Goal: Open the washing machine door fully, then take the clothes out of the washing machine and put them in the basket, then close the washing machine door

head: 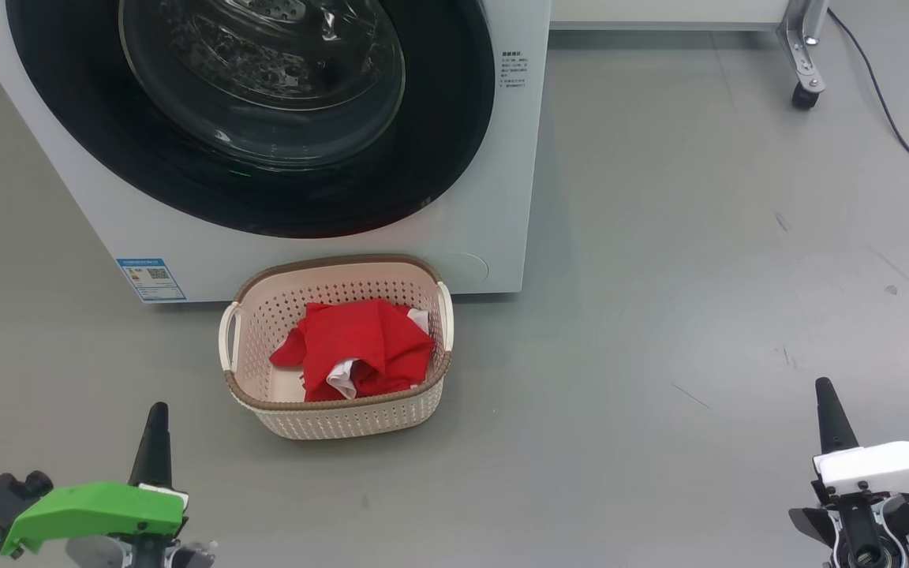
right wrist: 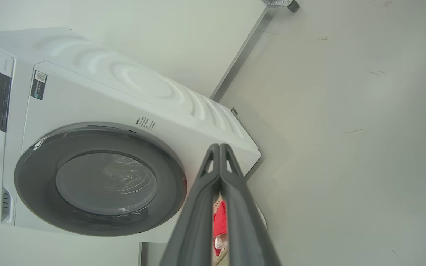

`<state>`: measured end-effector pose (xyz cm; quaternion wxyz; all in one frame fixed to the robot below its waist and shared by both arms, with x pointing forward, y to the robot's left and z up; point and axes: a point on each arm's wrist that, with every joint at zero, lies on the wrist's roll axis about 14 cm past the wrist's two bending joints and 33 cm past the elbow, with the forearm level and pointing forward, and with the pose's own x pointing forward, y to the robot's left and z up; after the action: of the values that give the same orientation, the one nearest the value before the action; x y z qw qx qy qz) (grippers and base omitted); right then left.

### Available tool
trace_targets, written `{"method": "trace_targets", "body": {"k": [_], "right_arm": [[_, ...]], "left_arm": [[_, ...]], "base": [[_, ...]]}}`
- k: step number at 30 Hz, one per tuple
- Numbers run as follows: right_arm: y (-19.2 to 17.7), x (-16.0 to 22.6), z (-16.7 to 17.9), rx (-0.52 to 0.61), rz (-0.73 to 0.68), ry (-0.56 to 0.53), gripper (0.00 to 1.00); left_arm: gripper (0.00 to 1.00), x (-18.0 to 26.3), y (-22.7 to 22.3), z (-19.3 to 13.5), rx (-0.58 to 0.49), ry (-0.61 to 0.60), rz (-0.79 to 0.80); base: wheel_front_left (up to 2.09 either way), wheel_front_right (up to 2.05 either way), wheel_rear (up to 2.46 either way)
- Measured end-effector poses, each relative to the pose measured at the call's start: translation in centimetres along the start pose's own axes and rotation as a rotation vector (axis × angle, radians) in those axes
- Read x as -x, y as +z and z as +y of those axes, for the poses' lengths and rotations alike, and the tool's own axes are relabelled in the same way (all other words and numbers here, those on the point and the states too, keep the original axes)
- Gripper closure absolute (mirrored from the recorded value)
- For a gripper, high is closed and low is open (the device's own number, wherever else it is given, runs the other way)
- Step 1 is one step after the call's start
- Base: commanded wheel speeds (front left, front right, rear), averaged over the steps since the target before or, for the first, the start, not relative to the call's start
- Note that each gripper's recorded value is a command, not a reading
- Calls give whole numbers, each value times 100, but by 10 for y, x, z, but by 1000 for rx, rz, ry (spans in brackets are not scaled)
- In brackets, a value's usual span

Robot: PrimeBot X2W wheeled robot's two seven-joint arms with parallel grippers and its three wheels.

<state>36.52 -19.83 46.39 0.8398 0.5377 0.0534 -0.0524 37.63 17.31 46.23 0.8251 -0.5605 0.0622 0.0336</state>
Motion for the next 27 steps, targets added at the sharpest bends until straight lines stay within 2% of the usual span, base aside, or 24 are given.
{"method": "trace_targets", "body": {"k": [27], "right_arm": [[8,-5,6,-337,-5,27,100]], "left_arm": [[100,0,12,-10,299,-42,6]], "base": [[0,0,0]]}}
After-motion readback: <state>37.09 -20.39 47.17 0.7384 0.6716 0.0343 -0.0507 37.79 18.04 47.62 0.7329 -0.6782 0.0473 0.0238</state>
